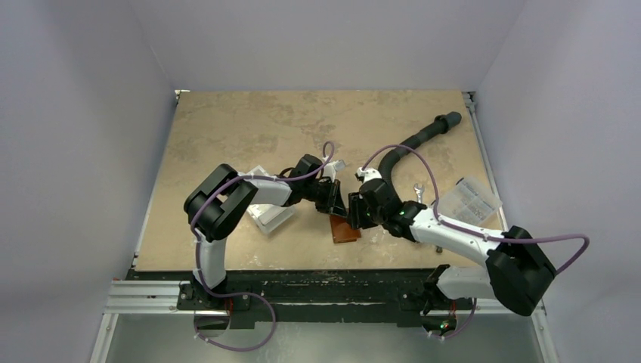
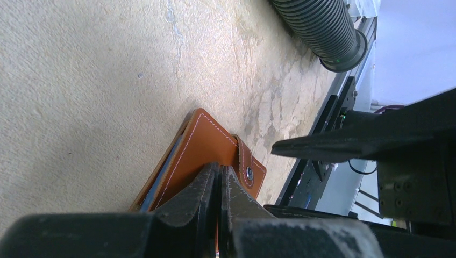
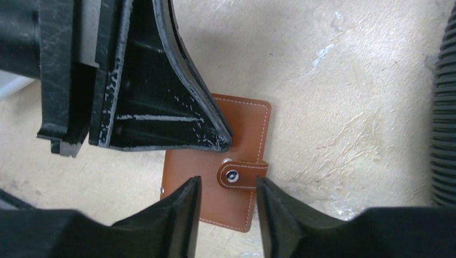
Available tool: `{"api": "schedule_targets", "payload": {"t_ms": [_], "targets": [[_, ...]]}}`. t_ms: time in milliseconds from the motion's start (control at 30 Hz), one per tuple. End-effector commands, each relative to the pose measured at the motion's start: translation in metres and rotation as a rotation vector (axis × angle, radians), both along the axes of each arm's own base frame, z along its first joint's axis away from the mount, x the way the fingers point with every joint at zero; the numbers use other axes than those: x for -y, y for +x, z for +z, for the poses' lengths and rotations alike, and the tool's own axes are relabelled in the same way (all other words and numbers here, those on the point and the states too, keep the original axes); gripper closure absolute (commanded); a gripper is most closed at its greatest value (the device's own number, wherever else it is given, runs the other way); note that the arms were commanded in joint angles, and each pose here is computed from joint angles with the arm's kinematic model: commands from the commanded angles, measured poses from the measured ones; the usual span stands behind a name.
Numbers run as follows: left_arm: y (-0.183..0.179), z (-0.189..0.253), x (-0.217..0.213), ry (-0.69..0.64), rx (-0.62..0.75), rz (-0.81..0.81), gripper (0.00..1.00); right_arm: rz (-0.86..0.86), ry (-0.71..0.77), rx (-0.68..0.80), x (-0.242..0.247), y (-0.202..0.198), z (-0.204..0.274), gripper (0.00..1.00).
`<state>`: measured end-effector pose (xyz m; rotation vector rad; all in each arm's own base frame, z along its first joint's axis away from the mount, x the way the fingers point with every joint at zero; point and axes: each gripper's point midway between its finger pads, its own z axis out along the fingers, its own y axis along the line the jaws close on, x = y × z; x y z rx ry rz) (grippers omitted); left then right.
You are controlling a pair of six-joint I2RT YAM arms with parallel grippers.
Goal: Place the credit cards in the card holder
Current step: Close the card holder at the center of the board.
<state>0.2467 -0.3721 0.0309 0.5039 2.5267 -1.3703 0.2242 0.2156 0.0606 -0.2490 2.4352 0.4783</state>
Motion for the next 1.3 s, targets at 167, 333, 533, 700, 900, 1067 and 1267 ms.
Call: {"api": "schedule_targets", "payload": {"t_ms": [167, 333, 533, 700, 900, 1067, 1267], "targets": [[-0.011, -0.029, -0.011, 0.090, -0.048, 0.002, 1.00, -0.034, -0.105, 0.067, -0.010, 0.013, 0.010, 0.54], [-0.012, -0.030, -0.012, 0.091, -0.052, 0.003, 1.00, -0.038, -0.156, 0.079, -0.012, 0.014, 0.009, 0.55], [-0.012, -0.029, -0.011, 0.089, -0.050, 0.001, 1.00, -0.032, -0.184, 0.077, -0.016, 0.012, 0.005, 0.60], [-0.012, -0.029, -0.011, 0.088, -0.049, 0.000, 1.00, -0.035, -0.210, 0.075, -0.014, 0.011, 0.002, 0.61], [-0.012, -0.029, -0.011, 0.089, -0.052, 0.001, 1.00, -0.033, -0.222, 0.075, -0.016, 0.010, 0.000, 0.61], [-0.012, -0.029, -0.011, 0.088, -0.051, 0.002, 1.00, -0.037, -0.229, 0.075, -0.017, 0.010, -0.002, 0.62], [-0.012, -0.029, -0.011, 0.088, -0.051, 0.001, 1.00, -0.069, -0.244, 0.089, -0.011, 0.013, 0.001, 0.73]]}}
